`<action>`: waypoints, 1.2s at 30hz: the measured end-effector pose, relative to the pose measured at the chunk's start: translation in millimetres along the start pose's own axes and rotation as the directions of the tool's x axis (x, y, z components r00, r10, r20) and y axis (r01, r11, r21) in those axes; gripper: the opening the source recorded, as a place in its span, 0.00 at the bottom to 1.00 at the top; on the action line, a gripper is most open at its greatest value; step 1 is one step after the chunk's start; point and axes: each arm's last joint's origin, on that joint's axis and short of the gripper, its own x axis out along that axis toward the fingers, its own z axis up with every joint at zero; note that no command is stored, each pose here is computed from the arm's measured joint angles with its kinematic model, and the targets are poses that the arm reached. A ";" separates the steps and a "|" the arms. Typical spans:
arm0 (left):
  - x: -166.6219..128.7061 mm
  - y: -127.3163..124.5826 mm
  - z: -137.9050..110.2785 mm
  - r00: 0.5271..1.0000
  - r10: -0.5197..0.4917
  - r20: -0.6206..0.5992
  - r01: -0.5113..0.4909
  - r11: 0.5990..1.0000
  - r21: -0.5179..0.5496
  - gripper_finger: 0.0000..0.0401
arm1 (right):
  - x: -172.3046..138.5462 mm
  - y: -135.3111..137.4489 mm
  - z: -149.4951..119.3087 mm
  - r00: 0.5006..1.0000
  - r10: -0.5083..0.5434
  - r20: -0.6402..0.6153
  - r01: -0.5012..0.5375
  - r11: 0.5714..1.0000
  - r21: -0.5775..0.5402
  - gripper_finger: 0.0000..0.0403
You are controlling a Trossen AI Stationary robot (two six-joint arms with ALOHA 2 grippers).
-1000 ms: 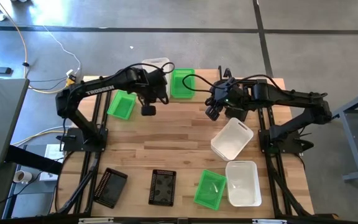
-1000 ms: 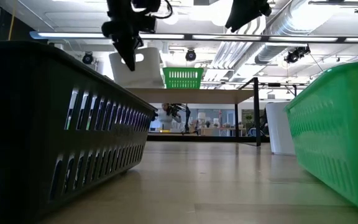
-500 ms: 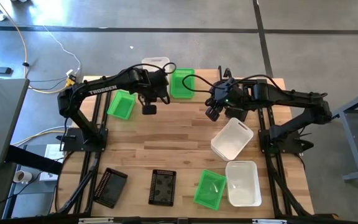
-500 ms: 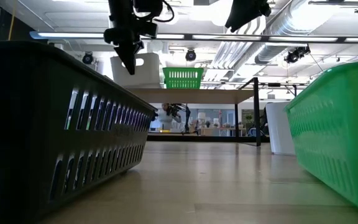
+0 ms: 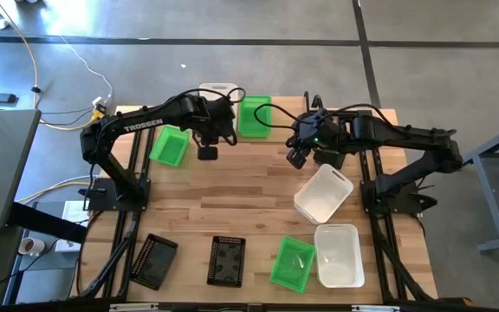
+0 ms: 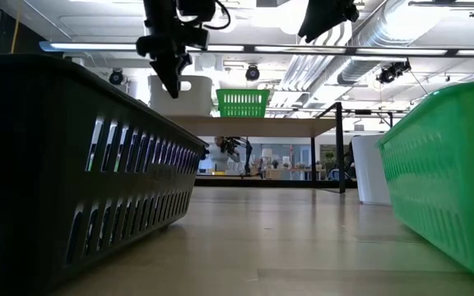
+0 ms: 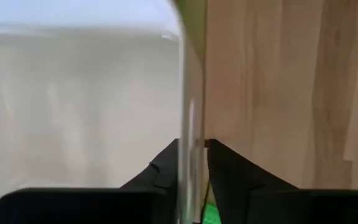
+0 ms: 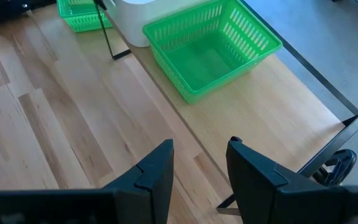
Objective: Stack baskets on shelf by color
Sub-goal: Put the top left white bin on the shelf, then put the top right black bin on the shelf
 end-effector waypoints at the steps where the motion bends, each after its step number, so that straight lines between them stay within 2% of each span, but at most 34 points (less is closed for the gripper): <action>1: 0.0 -0.2 0.1 1.000 -0.007 0.003 0.007 1.000 0.000 0.19 | 0.0 0.0 0.0 1.000 0.000 0.000 0.000 1.000 0.000 0.33; 10: -5.7 -0.2 -2.1 1.000 -0.002 0.018 0.002 1.000 -0.020 0.33 | 0.0 0.0 0.0 1.000 0.000 0.000 0.000 1.000 0.000 0.33; 18: -25.0 0.4 -11.1 0.997 0.043 0.061 -0.040 0.998 -0.051 0.35 | 0.0 -0.9 -2.9 1.000 -0.009 -0.029 0.008 1.000 -0.014 0.33; 26: -53.1 0.4 -22.3 0.987 0.074 0.140 -0.051 0.986 -0.160 0.35 | -0.9 -7.8 -16.4 0.984 -0.049 -0.170 0.032 0.994 -0.101 0.33; 31: -87.0 5.6 -21.5 0.961 0.123 0.249 -0.055 0.963 -0.265 0.35 | 1.4 -23.3 -24.3 0.951 -0.074 -0.300 0.045 0.994 -0.102 0.33; 36: -113.9 9.2 -20.8 0.930 0.160 0.332 -0.048 0.945 -0.324 0.35 | 9.3 -34.6 -31.3 0.925 -0.113 -0.363 0.083 0.992 -0.096 0.33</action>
